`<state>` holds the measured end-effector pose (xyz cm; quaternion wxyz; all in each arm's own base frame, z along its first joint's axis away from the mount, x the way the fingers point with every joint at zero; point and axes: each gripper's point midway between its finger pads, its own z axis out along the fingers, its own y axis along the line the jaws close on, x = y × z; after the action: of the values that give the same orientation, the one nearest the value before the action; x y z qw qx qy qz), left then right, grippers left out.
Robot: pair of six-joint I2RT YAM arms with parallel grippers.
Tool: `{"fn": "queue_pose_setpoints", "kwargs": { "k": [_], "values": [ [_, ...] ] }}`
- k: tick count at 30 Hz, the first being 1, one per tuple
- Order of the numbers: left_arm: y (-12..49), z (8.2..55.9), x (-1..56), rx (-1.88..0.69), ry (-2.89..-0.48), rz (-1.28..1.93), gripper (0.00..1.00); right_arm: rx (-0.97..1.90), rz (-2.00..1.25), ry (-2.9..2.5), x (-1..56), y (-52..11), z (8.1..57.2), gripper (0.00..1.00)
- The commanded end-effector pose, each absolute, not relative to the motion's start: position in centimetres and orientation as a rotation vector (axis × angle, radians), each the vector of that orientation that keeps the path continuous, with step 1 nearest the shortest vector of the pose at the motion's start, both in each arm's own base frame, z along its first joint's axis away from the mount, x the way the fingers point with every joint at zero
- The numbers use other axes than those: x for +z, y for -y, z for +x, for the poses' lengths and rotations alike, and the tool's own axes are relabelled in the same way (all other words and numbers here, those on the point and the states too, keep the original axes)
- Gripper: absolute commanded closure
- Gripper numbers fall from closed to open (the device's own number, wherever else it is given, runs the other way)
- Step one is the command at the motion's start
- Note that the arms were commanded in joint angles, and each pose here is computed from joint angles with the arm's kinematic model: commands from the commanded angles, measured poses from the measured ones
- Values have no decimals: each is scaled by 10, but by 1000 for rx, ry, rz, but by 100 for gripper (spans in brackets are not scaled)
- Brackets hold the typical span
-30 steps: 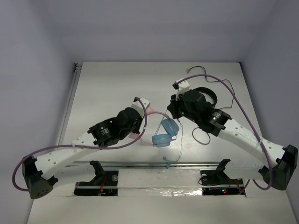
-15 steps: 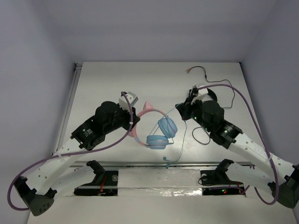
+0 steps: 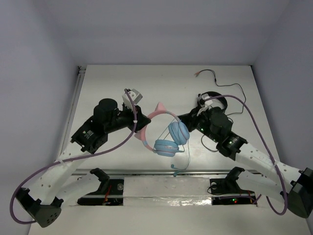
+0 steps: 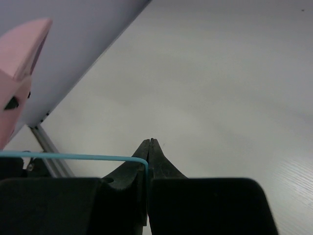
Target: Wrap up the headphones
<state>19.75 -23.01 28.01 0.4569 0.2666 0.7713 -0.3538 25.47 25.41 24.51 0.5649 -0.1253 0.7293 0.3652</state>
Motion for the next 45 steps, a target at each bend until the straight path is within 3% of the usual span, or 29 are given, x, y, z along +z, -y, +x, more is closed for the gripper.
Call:
{"fn": "queue_pose_setpoints", "kwargs": {
  "k": [1,9,16,29,40,43,45],
  "values": [
    [249,183,373,-1110,-1615,676,100,985,-290,-1626,256,-266,250,100],
    [256,200,433,-1218,-1512,561,100,1145,-359,-1621,242,-300,247,93],
    [256,208,465,-1278,-1462,482,100,1229,-363,-1603,229,-315,250,72],
    [233,229,504,-1200,-1395,310,100,1320,-356,-1641,201,-322,240,72],
    [231,240,520,-1202,-1355,236,100,1388,-341,-1659,184,-324,231,78],
    [230,245,524,-1201,-1345,208,100,1399,-336,-1662,182,-324,230,75],
    [227,246,527,-1196,-1333,184,100,1400,-340,-1675,177,-326,227,67]
  ]
}}
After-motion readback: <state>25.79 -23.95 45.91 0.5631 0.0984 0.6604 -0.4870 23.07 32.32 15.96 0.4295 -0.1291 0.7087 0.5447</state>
